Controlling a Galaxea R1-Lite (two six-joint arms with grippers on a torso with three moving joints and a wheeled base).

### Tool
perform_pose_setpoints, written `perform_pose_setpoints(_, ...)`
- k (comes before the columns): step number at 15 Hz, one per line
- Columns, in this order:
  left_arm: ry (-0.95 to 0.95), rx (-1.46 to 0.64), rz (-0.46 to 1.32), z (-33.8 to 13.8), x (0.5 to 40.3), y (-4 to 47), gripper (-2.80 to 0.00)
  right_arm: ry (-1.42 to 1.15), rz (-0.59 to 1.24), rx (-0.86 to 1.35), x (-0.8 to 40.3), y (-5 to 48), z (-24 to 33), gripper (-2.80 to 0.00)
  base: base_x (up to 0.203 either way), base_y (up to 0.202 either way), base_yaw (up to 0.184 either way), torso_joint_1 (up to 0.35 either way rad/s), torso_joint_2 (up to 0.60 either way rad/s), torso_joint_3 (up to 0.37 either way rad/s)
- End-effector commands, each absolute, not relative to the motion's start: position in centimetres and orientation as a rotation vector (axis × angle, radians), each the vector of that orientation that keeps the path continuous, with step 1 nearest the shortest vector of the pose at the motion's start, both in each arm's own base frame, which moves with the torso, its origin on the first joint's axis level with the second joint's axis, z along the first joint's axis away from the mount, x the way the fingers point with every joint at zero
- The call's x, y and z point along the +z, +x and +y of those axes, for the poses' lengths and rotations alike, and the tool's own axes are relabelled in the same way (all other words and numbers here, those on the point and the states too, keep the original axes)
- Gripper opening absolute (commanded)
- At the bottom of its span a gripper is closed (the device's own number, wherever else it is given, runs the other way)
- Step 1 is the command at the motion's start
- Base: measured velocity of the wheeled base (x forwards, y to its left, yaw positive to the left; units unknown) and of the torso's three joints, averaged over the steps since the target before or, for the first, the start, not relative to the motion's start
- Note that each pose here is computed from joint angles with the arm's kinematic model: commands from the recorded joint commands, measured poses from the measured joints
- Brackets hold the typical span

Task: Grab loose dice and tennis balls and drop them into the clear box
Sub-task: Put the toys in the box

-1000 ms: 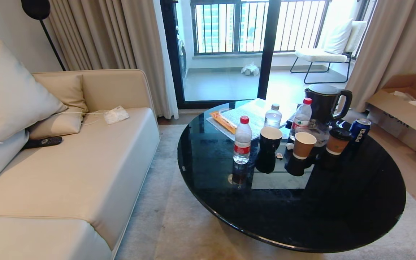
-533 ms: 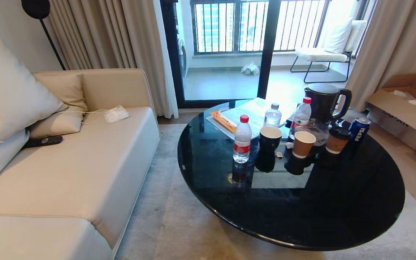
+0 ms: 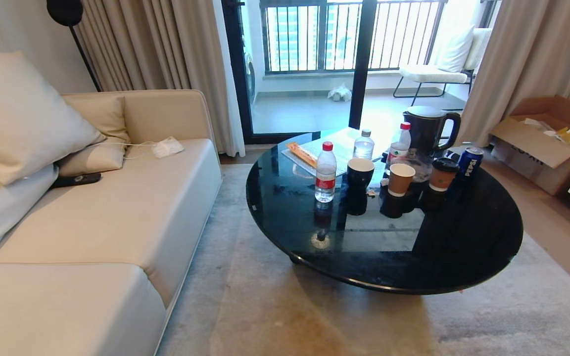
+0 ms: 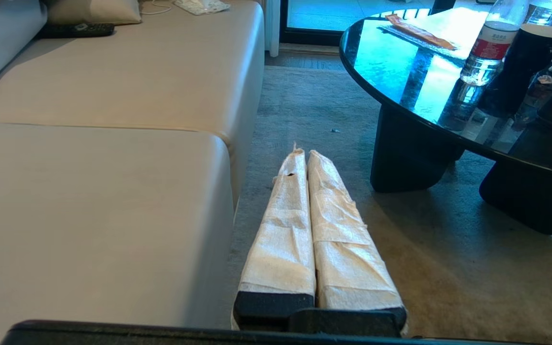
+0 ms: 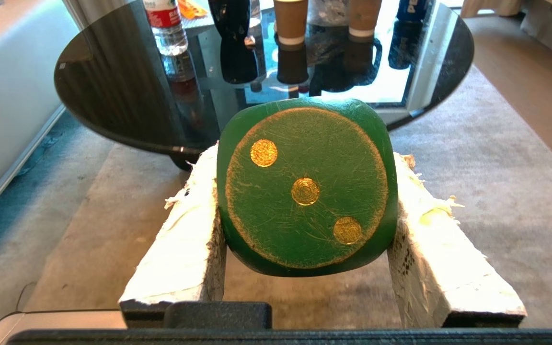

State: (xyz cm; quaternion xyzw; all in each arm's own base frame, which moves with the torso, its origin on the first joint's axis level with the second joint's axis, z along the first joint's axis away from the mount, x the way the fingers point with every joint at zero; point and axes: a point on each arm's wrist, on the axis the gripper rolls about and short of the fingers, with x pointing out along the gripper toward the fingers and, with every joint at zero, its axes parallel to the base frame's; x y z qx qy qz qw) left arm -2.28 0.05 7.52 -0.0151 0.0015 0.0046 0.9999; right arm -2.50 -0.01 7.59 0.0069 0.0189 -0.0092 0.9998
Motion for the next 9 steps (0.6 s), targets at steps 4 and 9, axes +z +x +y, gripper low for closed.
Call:
perform_pose_setpoints(4,-0.032,0.009,0.003,0.06,7.52,-2.28,-2.80,0.014,0.038,-0.019,7.59,-2.50,-0.01,-2.80,-0.182,0.000,-0.001,0.000,0.00,0.002)
perform_pose_setpoints(9,-0.048,0.015,0.004,0.07,7.50,-2.28,-2.80,0.014,0.040,-0.019,7.59,-2.49,-0.01,-2.80,-0.182,0.000,-0.001,0.001,0.00,0.006)
